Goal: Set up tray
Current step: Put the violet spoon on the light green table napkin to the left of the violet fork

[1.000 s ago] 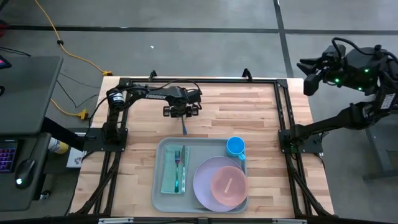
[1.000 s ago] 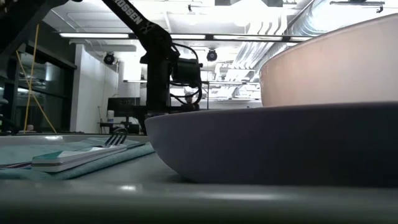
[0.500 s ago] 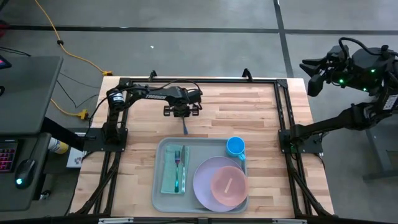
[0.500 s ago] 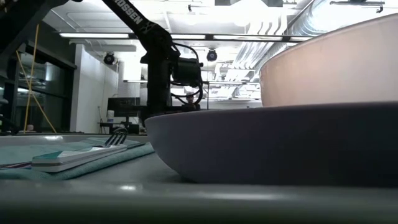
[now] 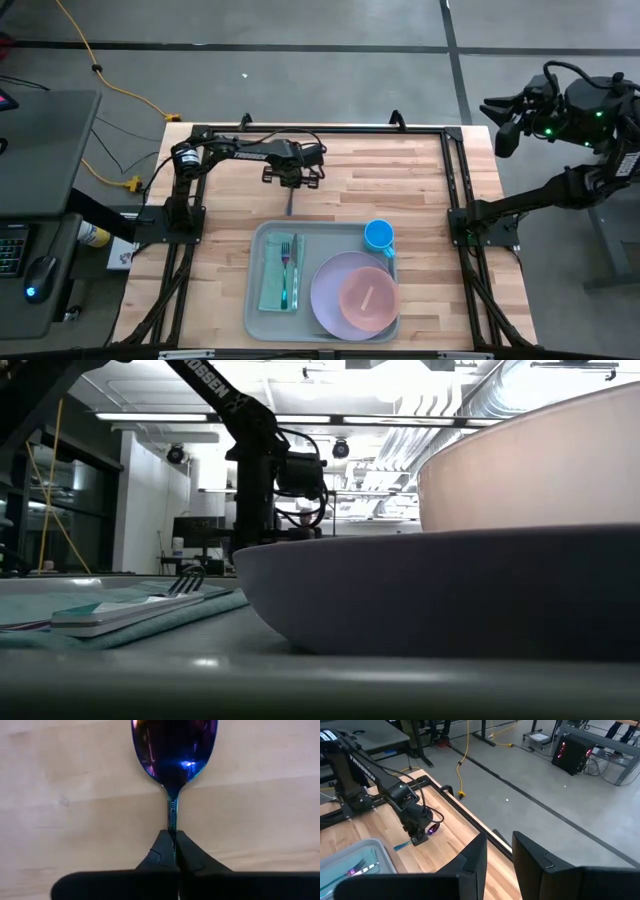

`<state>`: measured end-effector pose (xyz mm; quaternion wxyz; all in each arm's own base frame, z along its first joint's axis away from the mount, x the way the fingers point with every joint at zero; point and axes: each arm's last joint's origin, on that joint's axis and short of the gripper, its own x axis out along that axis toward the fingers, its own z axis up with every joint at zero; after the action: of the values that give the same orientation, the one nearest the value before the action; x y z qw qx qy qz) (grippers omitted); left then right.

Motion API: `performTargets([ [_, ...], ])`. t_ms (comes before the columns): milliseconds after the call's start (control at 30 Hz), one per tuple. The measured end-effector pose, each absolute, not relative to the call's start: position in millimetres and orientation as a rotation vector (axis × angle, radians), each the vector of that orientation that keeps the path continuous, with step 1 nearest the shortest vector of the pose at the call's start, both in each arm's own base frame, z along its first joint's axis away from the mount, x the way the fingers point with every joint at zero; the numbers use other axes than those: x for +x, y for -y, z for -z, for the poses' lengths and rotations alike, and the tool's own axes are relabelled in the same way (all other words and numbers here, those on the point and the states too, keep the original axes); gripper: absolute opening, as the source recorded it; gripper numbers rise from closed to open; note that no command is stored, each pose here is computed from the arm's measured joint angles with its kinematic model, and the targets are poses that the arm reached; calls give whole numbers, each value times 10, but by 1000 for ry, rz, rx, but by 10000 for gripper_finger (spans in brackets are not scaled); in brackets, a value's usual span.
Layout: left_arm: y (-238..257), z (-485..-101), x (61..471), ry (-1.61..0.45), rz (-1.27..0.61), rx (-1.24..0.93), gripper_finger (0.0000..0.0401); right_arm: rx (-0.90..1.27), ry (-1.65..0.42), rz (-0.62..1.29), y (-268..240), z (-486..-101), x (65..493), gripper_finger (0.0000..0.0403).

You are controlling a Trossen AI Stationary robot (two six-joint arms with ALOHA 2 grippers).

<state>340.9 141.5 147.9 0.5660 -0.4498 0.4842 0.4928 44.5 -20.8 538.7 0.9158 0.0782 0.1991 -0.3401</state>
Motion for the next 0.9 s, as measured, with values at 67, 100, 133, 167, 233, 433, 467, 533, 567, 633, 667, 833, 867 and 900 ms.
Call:
performTargets([
  [67, -1414, -1480, 3406, -1154, -1139, -1031, 13, 156, -412, 699, 208, -5387, 445, 69],
  [100, -1415, -1490, 3402, -1159, -1128, -1018, 13, 156, -412, 699, 208, -5387, 445, 69],
  [133, -1413, -1499, 3397, -1165, -1118, -1004, 13, 156, -412, 699, 208, -5387, 445, 69],
  [167, -1413, -1506, 3392, -1169, -1111, -992, 13, 156, -412, 699, 208, -5387, 445, 69],
  [233, -1415, -1523, 3383, -1176, -1098, -968, 13, 155, -412, 699, 208, -5387, 445, 69],
  [433, -1457, -1684, 3343, -1181, -988, -867, 12, 149, -414, 698, 208, -5387, 447, 69],
  [467, -1465, -1724, 3331, -1178, -974, -850, 12, 149, -414, 698, 208, -5387, 447, 69],
  [533, -1477, -1829, 3298, -1166, -938, -821, 12, 149, -414, 698, 208, -5387, 447, 69],
  [567, -1472, -1887, 3287, -1158, -919, -803, 12, 149, -414, 698, 208, -5387, 447, 69],
  [633, -1457, -2000, 3248, -1150, -886, -775, 12, 149, -414, 698, 208, -5387, 447, 69],
  [667, -1446, -2065, 3225, -1142, -873, -762, 12, 149, -414, 698, 208, -5387, 447, 69],
  [833, -1366, -2448, 3069, -1078, -789, -732, 12, 147, -414, 704, 210, -5388, 446, 69],
  [867, -1343, -2540, 3030, -1058, -756, -725, 12, 147, -413, 704, 210, -5388, 446, 69],
  [900, -1314, -2643, 2981, -1038, -722, -716, 12, 147, -413, 705, 210, -5388, 446, 69],
])
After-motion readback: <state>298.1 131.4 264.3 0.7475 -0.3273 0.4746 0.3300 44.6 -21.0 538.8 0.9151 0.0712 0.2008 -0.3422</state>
